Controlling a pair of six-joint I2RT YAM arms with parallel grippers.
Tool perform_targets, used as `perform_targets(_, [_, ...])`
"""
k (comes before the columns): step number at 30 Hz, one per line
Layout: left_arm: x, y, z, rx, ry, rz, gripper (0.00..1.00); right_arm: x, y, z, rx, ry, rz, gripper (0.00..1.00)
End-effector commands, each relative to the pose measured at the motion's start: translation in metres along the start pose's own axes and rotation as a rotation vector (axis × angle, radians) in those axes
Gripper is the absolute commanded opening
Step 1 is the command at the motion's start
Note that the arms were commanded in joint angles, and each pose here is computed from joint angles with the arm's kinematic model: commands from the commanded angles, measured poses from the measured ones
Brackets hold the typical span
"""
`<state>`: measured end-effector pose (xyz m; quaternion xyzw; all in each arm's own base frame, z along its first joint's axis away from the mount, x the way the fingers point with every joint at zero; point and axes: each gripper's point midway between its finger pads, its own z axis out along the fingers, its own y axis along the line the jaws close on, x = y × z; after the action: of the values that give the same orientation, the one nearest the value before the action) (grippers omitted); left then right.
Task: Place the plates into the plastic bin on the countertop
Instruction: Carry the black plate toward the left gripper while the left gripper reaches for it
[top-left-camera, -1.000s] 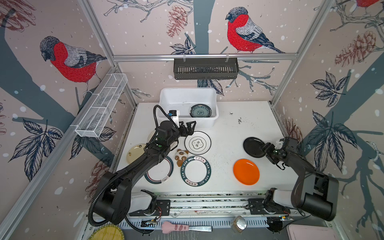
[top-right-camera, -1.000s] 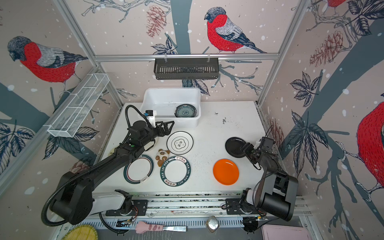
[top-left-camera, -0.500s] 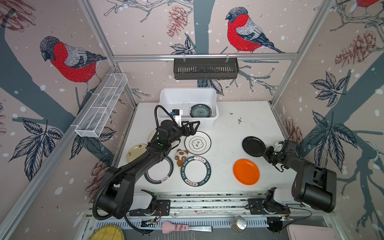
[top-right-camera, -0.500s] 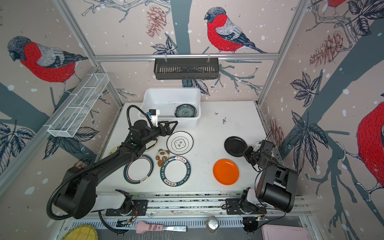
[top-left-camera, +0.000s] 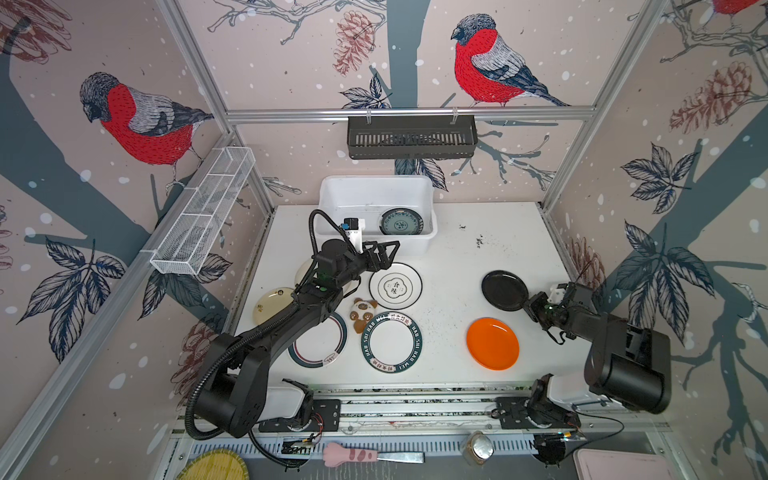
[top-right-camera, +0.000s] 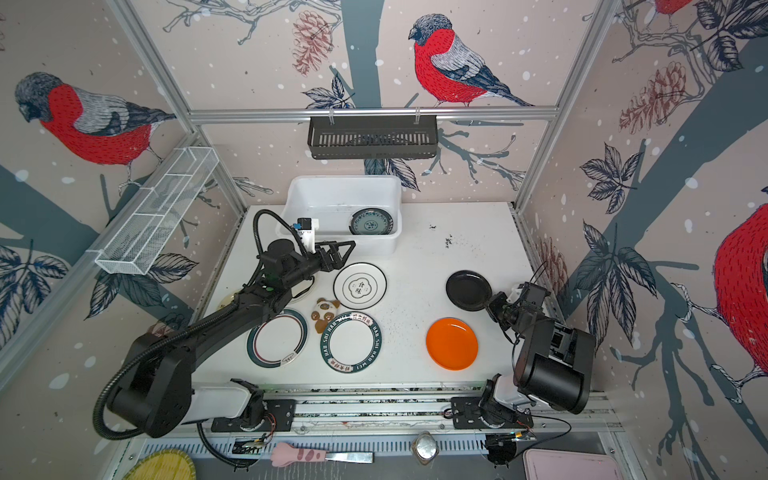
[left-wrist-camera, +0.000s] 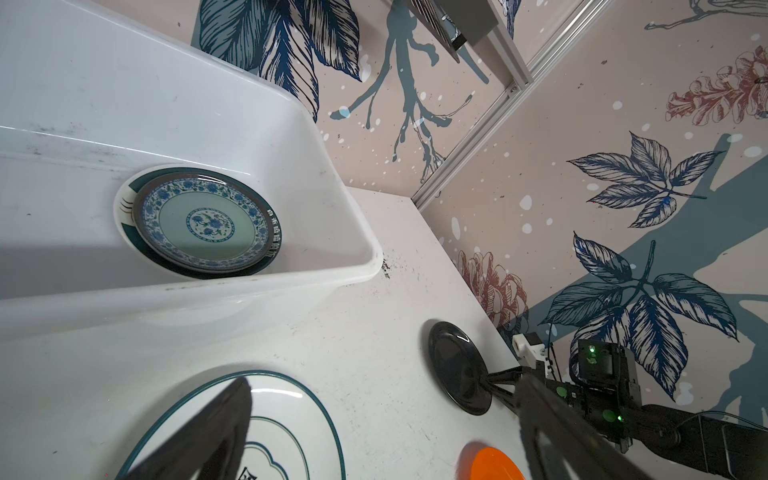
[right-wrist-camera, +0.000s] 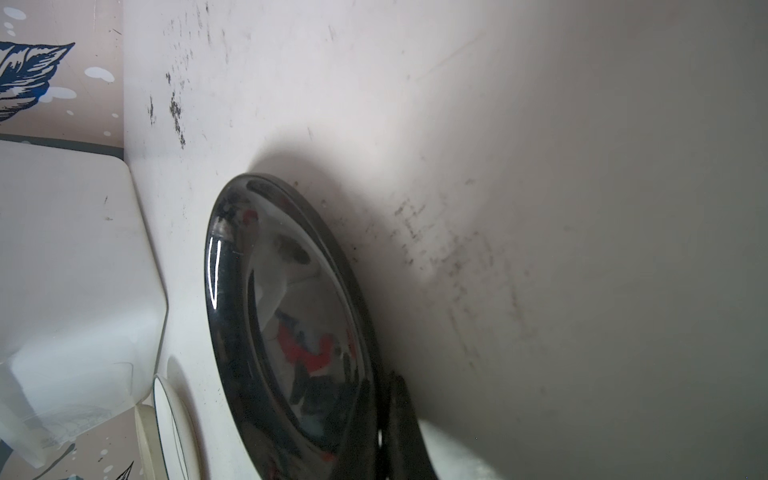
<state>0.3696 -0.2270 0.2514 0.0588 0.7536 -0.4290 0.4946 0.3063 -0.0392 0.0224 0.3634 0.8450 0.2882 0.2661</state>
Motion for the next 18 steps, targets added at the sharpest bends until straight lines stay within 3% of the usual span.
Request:
perform_targets(1, [-0.009,-0.003,0.000,0.004,-0.026,0.004,0.98,-0.003,0.000,0.000,-0.001,-0.015,0.003,0.03])
perform_targets(9, [-0.006,0.007,0.004,-0.049,-0.004,0.013,0.98,-0.003,0.014,-0.006,-0.076,-0.037,0.010,0.00])
perform_targets(18, [-0.005,0.005,0.007,-0.030,0.004,-0.010,0.98,-0.015,0.051,-0.038,-0.168,-0.122,-0.033,0.00])
